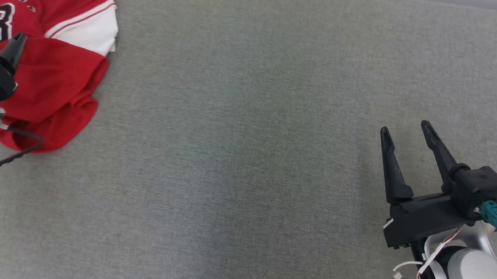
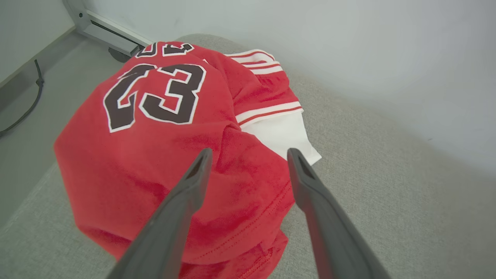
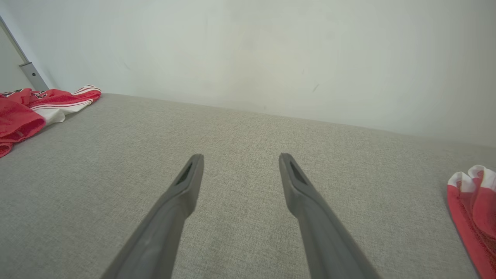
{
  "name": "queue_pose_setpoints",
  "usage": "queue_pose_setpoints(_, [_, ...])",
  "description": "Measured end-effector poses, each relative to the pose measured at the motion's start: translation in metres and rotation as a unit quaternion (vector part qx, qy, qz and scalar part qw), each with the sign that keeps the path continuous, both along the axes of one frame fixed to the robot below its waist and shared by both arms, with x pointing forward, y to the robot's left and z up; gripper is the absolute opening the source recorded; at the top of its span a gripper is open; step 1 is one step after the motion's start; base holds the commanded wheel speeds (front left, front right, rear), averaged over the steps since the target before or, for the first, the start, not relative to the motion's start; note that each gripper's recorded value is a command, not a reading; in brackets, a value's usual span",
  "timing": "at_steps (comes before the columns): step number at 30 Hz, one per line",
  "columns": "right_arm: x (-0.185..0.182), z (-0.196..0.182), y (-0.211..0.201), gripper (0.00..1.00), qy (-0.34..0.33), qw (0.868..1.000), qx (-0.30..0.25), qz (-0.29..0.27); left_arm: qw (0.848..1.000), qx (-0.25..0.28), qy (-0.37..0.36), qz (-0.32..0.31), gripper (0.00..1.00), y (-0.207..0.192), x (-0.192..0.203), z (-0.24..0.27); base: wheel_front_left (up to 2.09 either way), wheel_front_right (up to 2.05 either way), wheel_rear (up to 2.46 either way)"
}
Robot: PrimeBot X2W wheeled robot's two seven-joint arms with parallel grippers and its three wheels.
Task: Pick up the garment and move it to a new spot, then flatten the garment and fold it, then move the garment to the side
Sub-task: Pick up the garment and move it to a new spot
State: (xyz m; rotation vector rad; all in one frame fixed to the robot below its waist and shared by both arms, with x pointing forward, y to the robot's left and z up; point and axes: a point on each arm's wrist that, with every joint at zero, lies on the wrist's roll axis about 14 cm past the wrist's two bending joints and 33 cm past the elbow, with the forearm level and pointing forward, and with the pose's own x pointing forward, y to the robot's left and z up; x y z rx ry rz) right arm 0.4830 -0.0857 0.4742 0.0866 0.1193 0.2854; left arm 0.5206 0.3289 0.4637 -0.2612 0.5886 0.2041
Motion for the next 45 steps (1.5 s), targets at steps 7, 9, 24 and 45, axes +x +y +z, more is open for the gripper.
queue_pose_setpoints(7, [0.003, -0.011, -0.018, 1.00, 0.011, 1.000, -0.015, -0.016, 0.997, 0.002, 0.079, -0.018, 1.00, -0.011, -0.004, -0.043, 0.00, 0.00, 0.00])
queue_pose_setpoints(9, [0.004, -0.012, -0.021, 1.00, 0.011, 1.000, -0.019, -0.020, 0.994, 0.009, 0.102, -0.025, 1.00, -0.011, -0.005, -0.052, 0.00, 0.00, 0.00])
queue_pose_setpoints(24, [0.015, -0.035, -0.022, 1.00, 0.035, 0.999, -0.031, -0.014, 0.972, 0.032, 0.226, -0.045, 0.00, -0.010, -0.027, -0.104, 0.00, 0.00, 0.00])
queue_pose_setpoints(45, [-0.008, -0.009, -0.046, 1.00, 0.018, 0.997, 0.004, -0.076, 0.968, 0.006, 0.027, -0.250, 0.00, -0.175, 0.026, -0.021, 0.00, 0.00, 0.00])
